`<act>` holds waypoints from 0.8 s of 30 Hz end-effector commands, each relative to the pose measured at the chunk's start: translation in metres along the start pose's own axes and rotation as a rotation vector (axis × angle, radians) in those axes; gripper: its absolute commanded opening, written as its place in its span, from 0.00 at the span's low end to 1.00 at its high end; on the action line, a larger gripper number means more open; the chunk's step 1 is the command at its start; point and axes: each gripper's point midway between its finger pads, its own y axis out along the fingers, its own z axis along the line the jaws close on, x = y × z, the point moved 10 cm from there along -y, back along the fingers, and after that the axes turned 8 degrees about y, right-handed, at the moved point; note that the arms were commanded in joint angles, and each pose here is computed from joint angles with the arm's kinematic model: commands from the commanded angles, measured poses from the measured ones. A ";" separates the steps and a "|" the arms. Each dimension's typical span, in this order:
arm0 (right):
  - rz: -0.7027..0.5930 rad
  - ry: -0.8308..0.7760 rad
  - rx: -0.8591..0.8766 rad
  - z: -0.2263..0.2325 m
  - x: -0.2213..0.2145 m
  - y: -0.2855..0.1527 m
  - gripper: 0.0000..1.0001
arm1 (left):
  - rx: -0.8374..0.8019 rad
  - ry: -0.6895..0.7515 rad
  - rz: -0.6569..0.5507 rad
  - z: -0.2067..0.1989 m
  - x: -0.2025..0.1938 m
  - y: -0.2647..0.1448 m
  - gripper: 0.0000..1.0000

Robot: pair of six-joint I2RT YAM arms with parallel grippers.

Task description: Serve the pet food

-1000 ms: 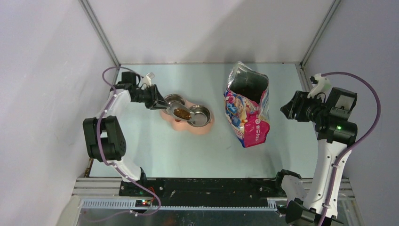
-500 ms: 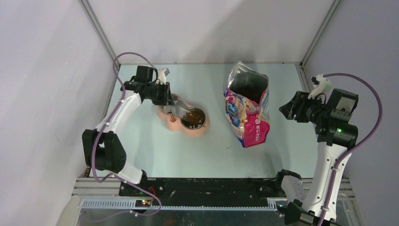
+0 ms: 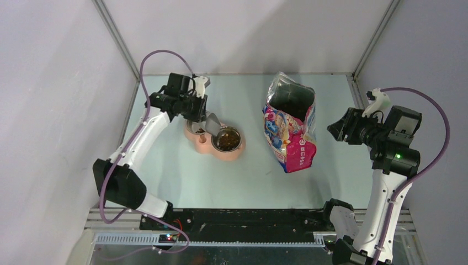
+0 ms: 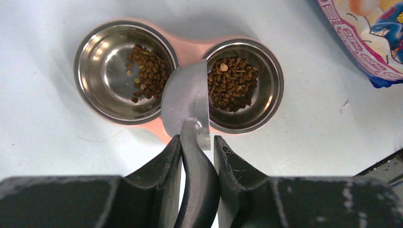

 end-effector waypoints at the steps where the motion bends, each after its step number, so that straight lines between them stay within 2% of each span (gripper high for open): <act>1: -0.032 -0.019 0.024 0.004 0.005 -0.003 0.57 | 0.030 0.097 -0.122 -0.004 0.017 -0.033 0.00; 11: -0.026 -0.003 0.032 0.002 0.002 0.000 0.57 | 0.025 0.128 -0.119 -0.010 0.009 -0.044 0.00; 15: -0.027 -0.015 0.028 0.003 0.001 -0.001 0.57 | 0.084 0.207 -0.084 -0.004 -0.009 -0.051 0.00; 20: -0.027 -0.004 0.023 0.001 -0.001 0.000 0.57 | 0.009 0.173 -0.240 -0.019 -0.012 -0.071 0.00; 24: -0.017 0.036 0.045 -0.001 0.000 0.007 0.57 | 0.015 0.166 -0.188 -0.015 -0.017 -0.059 0.00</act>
